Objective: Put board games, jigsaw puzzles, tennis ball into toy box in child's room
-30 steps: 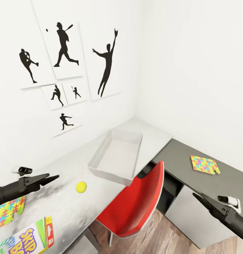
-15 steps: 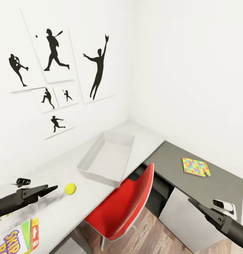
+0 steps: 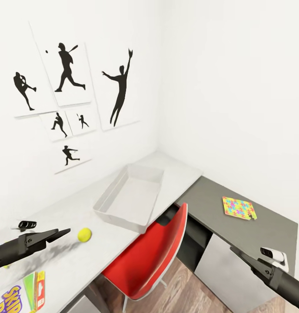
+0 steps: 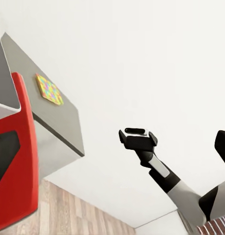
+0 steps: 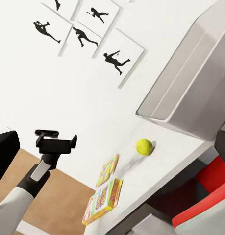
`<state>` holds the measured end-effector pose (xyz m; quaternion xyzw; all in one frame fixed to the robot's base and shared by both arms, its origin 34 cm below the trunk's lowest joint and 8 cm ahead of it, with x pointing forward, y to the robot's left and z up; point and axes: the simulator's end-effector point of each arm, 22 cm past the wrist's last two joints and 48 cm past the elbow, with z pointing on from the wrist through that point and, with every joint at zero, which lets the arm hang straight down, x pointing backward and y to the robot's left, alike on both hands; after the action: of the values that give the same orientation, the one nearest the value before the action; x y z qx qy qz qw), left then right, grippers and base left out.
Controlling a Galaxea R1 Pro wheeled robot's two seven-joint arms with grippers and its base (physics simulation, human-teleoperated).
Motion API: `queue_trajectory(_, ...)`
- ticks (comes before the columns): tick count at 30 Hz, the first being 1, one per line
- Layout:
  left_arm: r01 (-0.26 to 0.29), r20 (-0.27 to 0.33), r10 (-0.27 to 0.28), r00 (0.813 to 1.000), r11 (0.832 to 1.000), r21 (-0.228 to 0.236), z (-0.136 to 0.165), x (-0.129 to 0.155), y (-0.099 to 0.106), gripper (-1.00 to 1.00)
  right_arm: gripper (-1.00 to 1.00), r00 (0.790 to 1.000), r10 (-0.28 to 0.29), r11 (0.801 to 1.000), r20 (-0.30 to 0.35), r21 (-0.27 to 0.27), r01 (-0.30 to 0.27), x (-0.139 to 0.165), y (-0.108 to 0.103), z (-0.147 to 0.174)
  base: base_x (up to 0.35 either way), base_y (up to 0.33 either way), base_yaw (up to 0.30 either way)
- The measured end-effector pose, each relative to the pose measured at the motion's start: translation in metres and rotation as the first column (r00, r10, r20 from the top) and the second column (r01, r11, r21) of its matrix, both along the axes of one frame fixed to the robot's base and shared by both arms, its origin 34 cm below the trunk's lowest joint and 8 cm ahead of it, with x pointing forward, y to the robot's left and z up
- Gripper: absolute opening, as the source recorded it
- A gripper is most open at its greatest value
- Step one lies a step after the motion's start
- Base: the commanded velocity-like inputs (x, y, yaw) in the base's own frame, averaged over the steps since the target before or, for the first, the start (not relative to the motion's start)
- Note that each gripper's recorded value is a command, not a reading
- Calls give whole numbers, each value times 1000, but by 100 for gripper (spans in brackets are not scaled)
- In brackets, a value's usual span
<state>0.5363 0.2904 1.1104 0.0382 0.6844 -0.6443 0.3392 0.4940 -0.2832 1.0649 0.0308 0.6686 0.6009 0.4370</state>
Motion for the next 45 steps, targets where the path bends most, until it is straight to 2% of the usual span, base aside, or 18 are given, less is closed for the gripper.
queue_trajectory(7, 0, 6, 0, 1000, 1000, 1, 2, 0, 0, 100, 100, 1000, -3, 1000, -3, -3, 3, 0, -1, -1, -72, -1, 0)
queue_trajectory(18, 0, 8, 0, 1000, 1000, 2, 2, 0, 0, 100, 100, 998, -41, 998, -54, -40, 39, 6, -5, -18, -8, 0, 0)
queue_trajectory(45, -1, 7, 1, 1000, 1000, 3, 2, -1, 1, 100, 100, 997, -46, 998, -59, -45, 43, 7, -5, -19, 0, 0, 0)
